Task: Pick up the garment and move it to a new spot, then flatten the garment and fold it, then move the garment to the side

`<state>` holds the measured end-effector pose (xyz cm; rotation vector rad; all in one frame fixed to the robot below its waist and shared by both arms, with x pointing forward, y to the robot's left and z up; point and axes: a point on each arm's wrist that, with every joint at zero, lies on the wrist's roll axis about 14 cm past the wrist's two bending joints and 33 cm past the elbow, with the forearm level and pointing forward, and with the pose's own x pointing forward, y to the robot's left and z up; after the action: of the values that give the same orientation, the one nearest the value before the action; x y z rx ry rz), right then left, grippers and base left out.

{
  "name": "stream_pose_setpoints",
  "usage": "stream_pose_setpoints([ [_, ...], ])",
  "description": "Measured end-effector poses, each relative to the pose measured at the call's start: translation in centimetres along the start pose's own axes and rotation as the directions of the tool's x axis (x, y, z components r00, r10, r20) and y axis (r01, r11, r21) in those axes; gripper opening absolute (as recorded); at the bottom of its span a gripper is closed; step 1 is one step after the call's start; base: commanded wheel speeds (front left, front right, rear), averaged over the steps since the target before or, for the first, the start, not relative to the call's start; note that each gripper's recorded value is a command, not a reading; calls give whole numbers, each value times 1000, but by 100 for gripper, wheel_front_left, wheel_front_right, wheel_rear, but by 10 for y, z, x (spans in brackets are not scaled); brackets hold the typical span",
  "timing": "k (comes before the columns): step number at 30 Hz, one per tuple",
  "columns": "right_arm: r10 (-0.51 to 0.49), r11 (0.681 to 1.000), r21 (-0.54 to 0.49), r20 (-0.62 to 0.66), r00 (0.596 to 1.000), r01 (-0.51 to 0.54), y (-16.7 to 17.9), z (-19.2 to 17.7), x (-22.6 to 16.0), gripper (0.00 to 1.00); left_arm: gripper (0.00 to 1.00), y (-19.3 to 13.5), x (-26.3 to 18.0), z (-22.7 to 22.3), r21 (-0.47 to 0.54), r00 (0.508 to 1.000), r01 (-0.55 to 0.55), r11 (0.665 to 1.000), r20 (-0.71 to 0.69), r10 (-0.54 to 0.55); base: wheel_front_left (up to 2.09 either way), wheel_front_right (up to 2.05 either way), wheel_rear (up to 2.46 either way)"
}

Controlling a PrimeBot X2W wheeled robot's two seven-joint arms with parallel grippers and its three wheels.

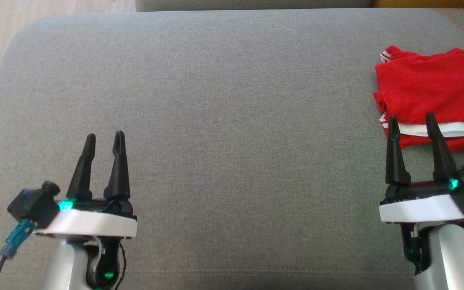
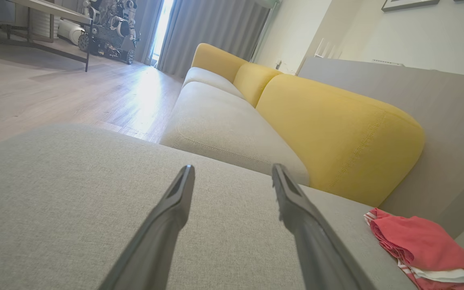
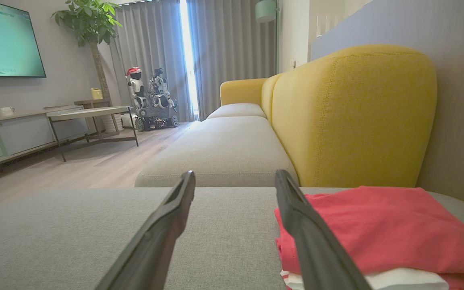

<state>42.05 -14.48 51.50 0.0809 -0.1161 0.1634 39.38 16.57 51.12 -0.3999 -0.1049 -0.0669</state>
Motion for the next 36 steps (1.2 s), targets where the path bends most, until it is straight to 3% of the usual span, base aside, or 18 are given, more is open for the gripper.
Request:
stream_pose_setpoints([
  [21, 24, 1000, 2, 10, 1000, -24, 9, 4, 0, 100, 100, -1, -12, -3, -70, 1000, -15, 997, -10, 14, 0, 0, 0],
  [22, 27, 1000, 3, 9, 1000, -27, 10, 4, 0, 0, 0, -2, -12, -3, -83, 1000, -14, 996, -8, 14, 0, 0, 0],
  [28, 10, 1000, 26, -113, 994, -7, 7, -33, -18, 0, 0, 13, -34, -37, -89, 990, -81, 993, -123, 70, 0, 0, 0],
  [36, -19, 993, 117, -120, 993, 33, 2, -34, -23, 0, 0, 14, -35, -39, -159, 987, -105, 982, -134, 83, 0, 0, 0],
])
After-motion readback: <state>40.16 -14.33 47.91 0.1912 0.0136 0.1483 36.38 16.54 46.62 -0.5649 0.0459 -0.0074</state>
